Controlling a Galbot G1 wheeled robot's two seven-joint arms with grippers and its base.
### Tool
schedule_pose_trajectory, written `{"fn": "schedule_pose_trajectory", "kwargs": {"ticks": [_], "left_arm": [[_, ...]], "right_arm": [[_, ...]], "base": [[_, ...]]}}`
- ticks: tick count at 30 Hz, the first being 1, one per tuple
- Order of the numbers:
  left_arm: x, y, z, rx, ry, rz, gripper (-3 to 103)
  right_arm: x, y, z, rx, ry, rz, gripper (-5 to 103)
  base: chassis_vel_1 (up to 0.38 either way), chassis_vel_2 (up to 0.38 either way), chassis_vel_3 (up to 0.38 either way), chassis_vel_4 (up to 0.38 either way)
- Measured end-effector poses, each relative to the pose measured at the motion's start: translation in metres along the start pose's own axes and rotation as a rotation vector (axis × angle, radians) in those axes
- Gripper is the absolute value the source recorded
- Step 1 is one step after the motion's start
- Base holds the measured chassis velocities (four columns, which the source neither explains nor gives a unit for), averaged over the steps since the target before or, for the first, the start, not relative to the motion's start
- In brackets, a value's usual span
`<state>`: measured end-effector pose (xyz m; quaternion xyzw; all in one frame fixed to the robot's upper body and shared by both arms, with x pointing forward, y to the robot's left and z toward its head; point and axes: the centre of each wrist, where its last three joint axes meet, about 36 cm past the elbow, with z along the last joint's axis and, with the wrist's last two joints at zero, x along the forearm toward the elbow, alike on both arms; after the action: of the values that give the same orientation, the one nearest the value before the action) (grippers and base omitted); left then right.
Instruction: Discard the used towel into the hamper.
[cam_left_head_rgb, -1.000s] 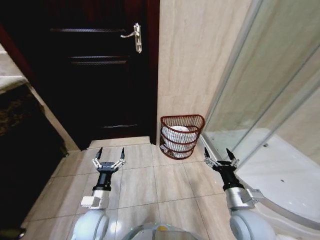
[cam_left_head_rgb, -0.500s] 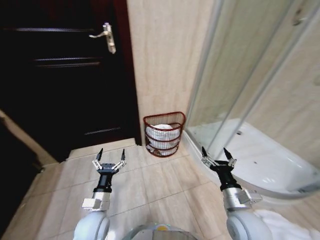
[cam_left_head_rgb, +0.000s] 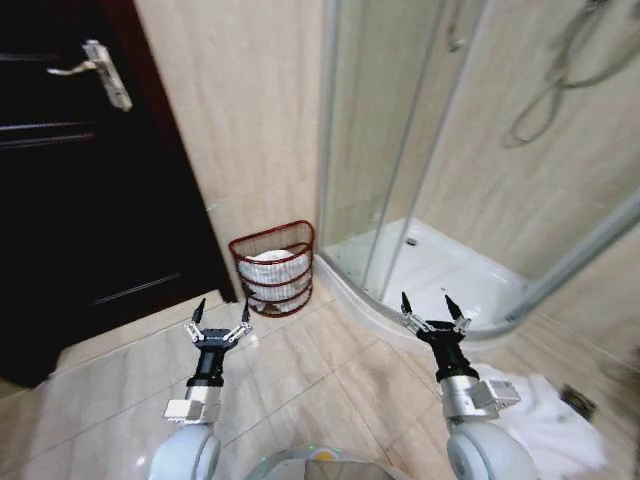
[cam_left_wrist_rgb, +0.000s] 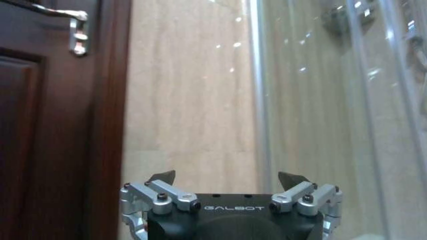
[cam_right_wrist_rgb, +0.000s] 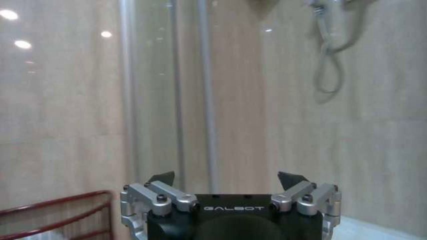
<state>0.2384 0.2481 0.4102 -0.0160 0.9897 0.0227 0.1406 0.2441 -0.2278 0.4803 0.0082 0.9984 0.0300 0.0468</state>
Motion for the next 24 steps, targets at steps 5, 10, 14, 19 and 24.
{"fn": "schedule_pose_trajectory", "kwargs": {"ticks": [5, 10, 14, 19, 24], "left_arm": [[-0.0036, 0.0013, -0.0013, 0.016, -0.020, -0.006, 100], [-0.0043, 0.0016, -0.0032, 0.022, -0.028, -0.005, 100], [-0.0013, 0.0013, -0.0027, 0.023, -0.032, 0.000, 100], [0.0022, 0.0045, -0.0001, 0.015, -0.041, 0.006, 100], [0.0045, 0.0054, 0.0002, 0.013, -0.045, 0.007, 100]], "right_arm": [[0.0017, 0.0004, 0.0012, -0.003, 0.006, 0.010, 100], [0.0036, 0.0017, -0.0024, -0.003, 0.021, 0.013, 100], [0.0042, 0.0042, -0.0055, -0.008, 0.024, 0.020, 100], [0.0061, 0.0063, -0.0063, -0.006, 0.025, 0.021, 100], [0.0075, 0.0086, -0.0073, -0.005, 0.025, 0.018, 100]], "base": [[-0.095, -0.086, -0.065, -0.081], [0.001, -0.005, -0.010, -0.003], [0.000, 0.000, 0.000, 0.000], [0.000, 0.000, 0.000, 0.000], [-0.077, -0.074, 0.072, 0.075]]}}
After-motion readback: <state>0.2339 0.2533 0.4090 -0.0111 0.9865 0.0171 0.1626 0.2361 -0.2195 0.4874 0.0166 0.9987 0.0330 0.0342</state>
